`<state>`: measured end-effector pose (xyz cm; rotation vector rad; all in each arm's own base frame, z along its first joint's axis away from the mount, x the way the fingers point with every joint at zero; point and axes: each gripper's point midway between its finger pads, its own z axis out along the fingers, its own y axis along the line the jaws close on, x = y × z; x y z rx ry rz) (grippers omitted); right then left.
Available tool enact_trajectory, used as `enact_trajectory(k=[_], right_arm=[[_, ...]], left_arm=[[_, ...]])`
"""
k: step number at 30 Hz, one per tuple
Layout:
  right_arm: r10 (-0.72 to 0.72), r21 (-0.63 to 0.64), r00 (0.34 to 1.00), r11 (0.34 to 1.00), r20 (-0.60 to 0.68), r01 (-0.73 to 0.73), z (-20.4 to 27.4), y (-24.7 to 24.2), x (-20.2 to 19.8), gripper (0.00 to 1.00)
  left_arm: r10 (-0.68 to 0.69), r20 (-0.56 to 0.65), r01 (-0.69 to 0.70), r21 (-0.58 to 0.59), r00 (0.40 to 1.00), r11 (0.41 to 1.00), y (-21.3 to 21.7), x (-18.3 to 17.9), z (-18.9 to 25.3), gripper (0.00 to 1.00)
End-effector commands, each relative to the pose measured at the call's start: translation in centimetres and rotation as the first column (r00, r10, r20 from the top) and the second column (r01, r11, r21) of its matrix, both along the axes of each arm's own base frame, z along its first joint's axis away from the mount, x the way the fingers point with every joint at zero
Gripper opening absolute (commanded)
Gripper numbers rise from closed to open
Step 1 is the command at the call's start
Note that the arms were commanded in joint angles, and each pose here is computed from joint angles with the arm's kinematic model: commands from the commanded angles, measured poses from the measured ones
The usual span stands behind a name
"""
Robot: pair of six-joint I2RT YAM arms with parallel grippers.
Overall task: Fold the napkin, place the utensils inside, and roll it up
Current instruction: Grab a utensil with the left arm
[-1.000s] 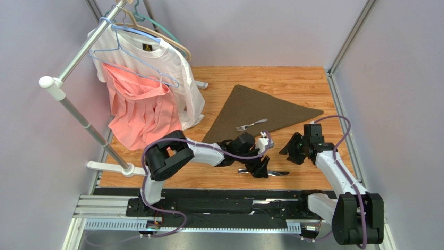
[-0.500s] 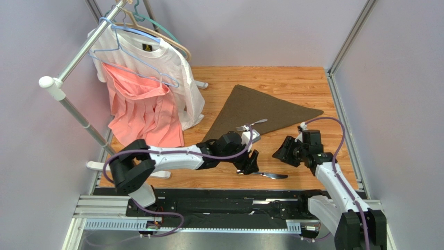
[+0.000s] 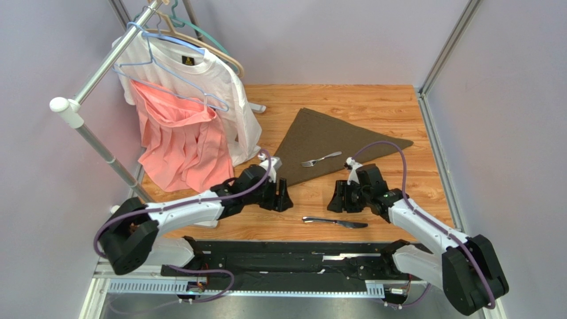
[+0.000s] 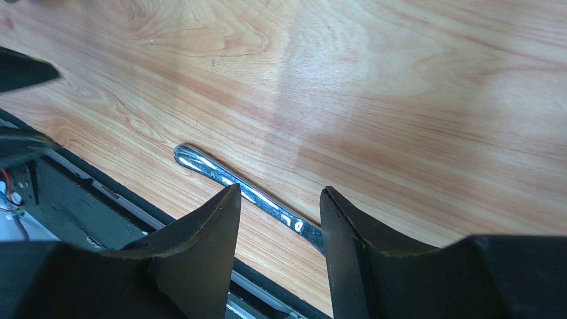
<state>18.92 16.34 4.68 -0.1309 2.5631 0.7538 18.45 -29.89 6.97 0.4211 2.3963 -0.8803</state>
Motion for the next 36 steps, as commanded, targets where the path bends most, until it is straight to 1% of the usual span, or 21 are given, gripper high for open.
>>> enact_trajectory(k=[1, 3, 6, 7, 10, 11, 13, 15, 16, 18, 20, 23, 28, 29, 30, 33, 36], right_arm=[[0.059, -0.051, 0.994, 0.997, 0.09, -0.054, 1.2, 1.4, 1.5, 0.51], [0.116, -0.065, 0.986, 0.992, 0.121, -0.109, 1.3, 2.7, 0.9, 0.51], [0.175, -0.105, 0.973, 0.981, 0.149, -0.16, 1.2, 3.8, 0.8, 0.52], [0.174, -0.128, 0.972, 0.98, 0.156, -0.155, 1.1, 3.8, 1.1, 0.52], [0.232, -0.175, 0.957, 0.964, 0.176, -0.202, 1.3, 4.9, 1.1, 0.52], [0.266, -0.194, 0.95, 0.953, 0.161, -0.234, 0.9, 5.5, 0.7, 0.52], [0.304, -0.229, 0.937, 0.937, 0.173, -0.262, 1.2, 6.3, 1.0, 0.52], [0.357, -0.28, 0.923, 0.909, 0.145, -0.308, 0.3, 6.9, 0.5, 0.52], [0.367, -0.296, 0.917, 0.903, 0.157, -0.31, 0.5, 7.4, 0.8, 0.52], [0.415, -0.323, 0.9, 0.877, 0.136, -0.356, 0.0, 8.1, 0.2, 0.52], [0.454, -0.341, 0.879, 0.857, 0.145, -0.386, 0.2, 8.9, -0.1, 0.52], [0.479, -0.361, 0.868, 0.838, 0.128, -0.409, 0.1, 9.3, -0.4, 0.52], [0.522, -0.403, 0.851, 0.79, 0.049, -0.462, -0.7, 9.5, -1.3, 0.52], [0.523, -0.437, 0.851, 0.776, 0.044, -0.454, -1.1, 9.3, -1.0, 0.52], [0.528, -0.444, 0.848, 0.769, 0.037, -0.459, -1.1, 9.4, -1.0, 0.52], [0.525, -0.462, 0.851, 0.76, 0.024, -0.457, -1.2, 9.4, -0.9, 0.52], [0.527, -0.465, 0.848, 0.762, 0.043, -0.45, -0.5, 9.8, -1.4, 0.52]], left_arm=[[0.107, 0.007, -0.106, -0.101, 0.994, 0.989, 2.5, 1.6, 4.4, 0.7], [0.145, 0.027, -0.141, -0.111, 0.989, 0.984, 3.9, 2.4, 5.5, 0.7], [0.143, 0.056, -0.135, -0.115, 0.988, 0.984, 5.2, 2.4, 7.3, 0.71], [0.146, 0.049, -0.139, -0.121, 0.988, 0.983, 5.8, 2.5, 7.8, 0.71], [0.148, 0.063, -0.137, -0.155, 0.987, 0.979, 6.2, 2.8, 8.9, 0.71], [0.147, 0.065, -0.136, -0.157, 0.987, 0.978, 6.2, 2.9, 9.1, 0.71], [0.144, 0.062, -0.132, -0.157, 0.988, 0.979, 6.2, 3.1, 9.1, 0.71], [0.145, 0.056, -0.135, -0.164, 0.988, 0.977, 6.2, 3.1, 9.0, 0.71], [0.137, 0.055, -0.126, -0.175, 0.989, 0.976, 6.0, 3.1, 9.1, 0.71], [0.138, 0.048, -0.127, -0.185, 0.989, 0.974, 5.9, 3.1, 8.9, 0.71], [0.132, 0.045, -0.121, -0.191, 0.99, 0.974, 5.8, 3.1, 9.0, 0.71], [0.127, 0.046, -0.116, -0.191, 0.991, 0.975, 5.8, 3.1, 9.0, 0.71], [0.114, 0.034, -0.105, -0.198, 0.993, 0.975, 6.0, 3.5, 9.2, 0.71], [0.108, 0.042, -0.097, -0.204, 0.993, 0.974, 5.9, 3.7, 9.8, 0.71], [0.099, 0.049, -0.087, -0.201, 0.994, 0.976, 5.8, 3.7, 9.9, 0.71], [0.099, 0.07, -0.082, -0.206, 0.993, 0.975, 5.8, 3.9, 10.5, 0.71], [0.083, 0.072, -0.066, -0.211, 0.994, 0.975, 5.5, 4.2, 10.9, 0.71]])
